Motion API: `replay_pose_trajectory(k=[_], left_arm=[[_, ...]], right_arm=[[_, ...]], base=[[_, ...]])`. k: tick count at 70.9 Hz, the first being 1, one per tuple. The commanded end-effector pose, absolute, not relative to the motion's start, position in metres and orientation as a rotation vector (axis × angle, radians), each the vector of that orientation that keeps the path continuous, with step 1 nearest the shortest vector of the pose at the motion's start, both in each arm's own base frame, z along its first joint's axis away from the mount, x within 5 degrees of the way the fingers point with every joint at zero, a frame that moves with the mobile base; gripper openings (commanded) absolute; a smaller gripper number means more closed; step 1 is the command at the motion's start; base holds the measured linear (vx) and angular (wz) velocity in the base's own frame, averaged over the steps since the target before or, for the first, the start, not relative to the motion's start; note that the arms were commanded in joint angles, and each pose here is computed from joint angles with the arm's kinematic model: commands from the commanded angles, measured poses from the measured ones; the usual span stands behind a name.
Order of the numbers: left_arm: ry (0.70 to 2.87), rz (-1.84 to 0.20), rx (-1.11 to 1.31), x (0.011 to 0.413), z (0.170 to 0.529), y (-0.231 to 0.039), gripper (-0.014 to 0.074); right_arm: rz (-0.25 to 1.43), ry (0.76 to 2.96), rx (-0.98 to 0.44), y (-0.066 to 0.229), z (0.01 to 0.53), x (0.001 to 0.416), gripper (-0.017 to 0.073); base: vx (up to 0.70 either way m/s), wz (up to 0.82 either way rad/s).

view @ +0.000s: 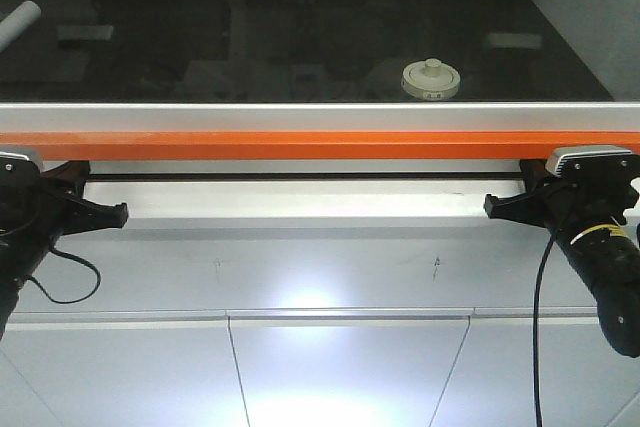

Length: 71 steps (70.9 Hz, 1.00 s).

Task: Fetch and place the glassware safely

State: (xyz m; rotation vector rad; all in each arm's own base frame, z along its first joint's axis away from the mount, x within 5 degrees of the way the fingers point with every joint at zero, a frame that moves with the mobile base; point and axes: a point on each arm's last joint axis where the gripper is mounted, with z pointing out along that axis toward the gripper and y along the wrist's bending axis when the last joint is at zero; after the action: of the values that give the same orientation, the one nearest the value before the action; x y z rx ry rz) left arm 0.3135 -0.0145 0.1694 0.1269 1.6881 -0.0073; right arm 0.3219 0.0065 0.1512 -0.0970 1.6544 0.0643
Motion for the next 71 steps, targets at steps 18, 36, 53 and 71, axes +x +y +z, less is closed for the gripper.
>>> replay_pose_trajectory(k=[18,36,53,71], left_arm=[[1.470,-0.009,0.110,0.324,0.207,-0.015,-0.0007],[1.412,-0.007,0.108,0.319,0.225,-0.015,-0.0007],[1.364,-0.003,0.107,0.324,0.251,-0.015,-0.0007],[1.297,0.006,0.107,0.330,0.296,-0.015,-0.0007]], right_arm=[[0.063,1.474,-0.106,0.006,0.182,0.327,-0.0001],[0.058,1.432,-0.110,0.006,0.200,0.323,-0.0001],[0.042,1.390,-0.118,0.006,0.223,0.318,-0.0001],[0.021,1.360,-0.131,0.006,0.255,0.324,-0.0001]], base=[[0.00,0.00],[0.00,0.00],[0.00,0.00],[0.00,0.00]])
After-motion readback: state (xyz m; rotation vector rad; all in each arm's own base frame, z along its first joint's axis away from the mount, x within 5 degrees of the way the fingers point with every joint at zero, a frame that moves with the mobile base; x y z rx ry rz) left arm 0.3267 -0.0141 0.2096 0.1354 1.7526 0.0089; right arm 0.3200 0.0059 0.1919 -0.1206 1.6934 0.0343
